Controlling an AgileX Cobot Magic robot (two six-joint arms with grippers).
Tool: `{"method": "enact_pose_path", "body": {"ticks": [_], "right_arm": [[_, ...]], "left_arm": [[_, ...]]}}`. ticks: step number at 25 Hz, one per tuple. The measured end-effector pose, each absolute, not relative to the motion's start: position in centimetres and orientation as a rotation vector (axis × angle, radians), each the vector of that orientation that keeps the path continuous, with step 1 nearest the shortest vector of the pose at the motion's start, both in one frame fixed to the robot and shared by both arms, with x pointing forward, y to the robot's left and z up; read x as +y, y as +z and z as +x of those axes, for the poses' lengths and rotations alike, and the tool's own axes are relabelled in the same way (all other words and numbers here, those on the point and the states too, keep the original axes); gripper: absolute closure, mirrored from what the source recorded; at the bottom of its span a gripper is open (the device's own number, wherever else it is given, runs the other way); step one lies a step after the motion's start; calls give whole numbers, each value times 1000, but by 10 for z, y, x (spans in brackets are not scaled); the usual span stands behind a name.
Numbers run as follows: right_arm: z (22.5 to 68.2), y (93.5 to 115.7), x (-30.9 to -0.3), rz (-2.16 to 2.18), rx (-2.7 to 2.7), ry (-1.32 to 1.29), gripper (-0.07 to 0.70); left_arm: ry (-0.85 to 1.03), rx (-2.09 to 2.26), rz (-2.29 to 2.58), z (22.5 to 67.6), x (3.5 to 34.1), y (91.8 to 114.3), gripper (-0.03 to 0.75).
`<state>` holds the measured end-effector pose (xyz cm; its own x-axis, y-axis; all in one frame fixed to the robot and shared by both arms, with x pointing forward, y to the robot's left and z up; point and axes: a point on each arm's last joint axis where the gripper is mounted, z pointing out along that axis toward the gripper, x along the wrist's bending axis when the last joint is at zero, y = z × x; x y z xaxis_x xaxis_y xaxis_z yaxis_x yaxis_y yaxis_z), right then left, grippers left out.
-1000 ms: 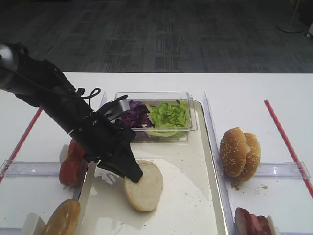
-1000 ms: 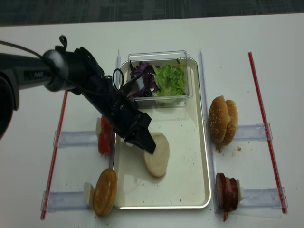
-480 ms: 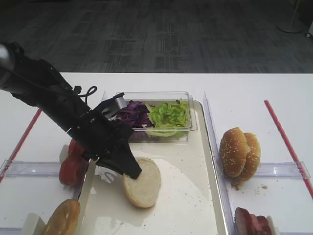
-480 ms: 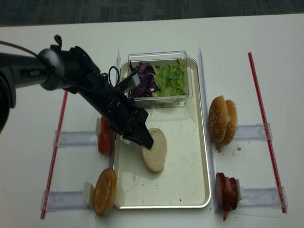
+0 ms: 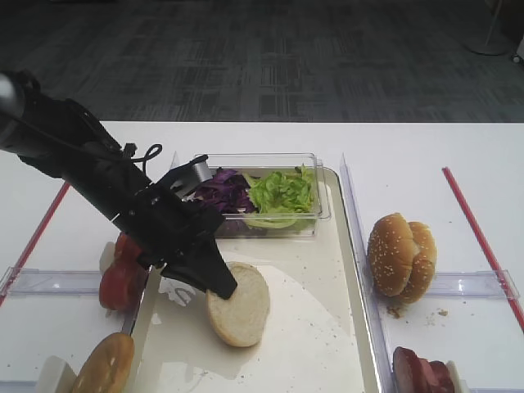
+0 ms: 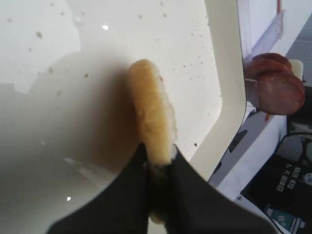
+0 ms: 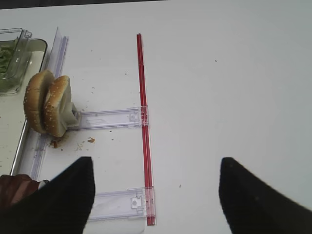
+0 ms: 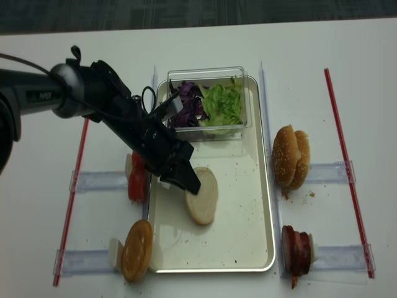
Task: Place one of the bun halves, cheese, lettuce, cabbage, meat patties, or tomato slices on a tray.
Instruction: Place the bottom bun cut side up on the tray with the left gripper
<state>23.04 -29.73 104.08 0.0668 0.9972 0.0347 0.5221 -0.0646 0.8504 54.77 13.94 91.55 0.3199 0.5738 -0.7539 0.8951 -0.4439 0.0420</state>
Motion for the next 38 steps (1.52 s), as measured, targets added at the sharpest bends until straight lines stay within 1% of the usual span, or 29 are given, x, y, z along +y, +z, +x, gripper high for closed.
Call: {"method": "enact_pose_path", "body": {"ticks": [8, 11, 15, 21, 23, 31, 38], "right_arm": [[230, 1041, -297, 1670, 1532, 893, 79], [230, 1041, -297, 1670, 1532, 893, 79], [230, 1041, -297, 1670, 1532, 893, 79], [230, 1041, -297, 1670, 1532, 893, 79], [230, 1041, -297, 1670, 1532, 893, 79], [230, 1041, -297, 1670, 1532, 893, 79], [230, 1041, -297, 1670, 1532, 893, 79]], "left_arm": [[-937, 1298, 2151, 547, 140, 915, 692], [-938, 1304, 2155, 547, 141, 914, 679], [-938, 1307, 2155, 547, 141, 914, 646], [-938, 1307, 2155, 547, 141, 914, 561], [-939, 1310, 2155, 547, 141, 914, 543], [-898, 1318, 2159, 557, 139, 923, 508], [-896, 1338, 2169, 557, 140, 923, 489]]}}
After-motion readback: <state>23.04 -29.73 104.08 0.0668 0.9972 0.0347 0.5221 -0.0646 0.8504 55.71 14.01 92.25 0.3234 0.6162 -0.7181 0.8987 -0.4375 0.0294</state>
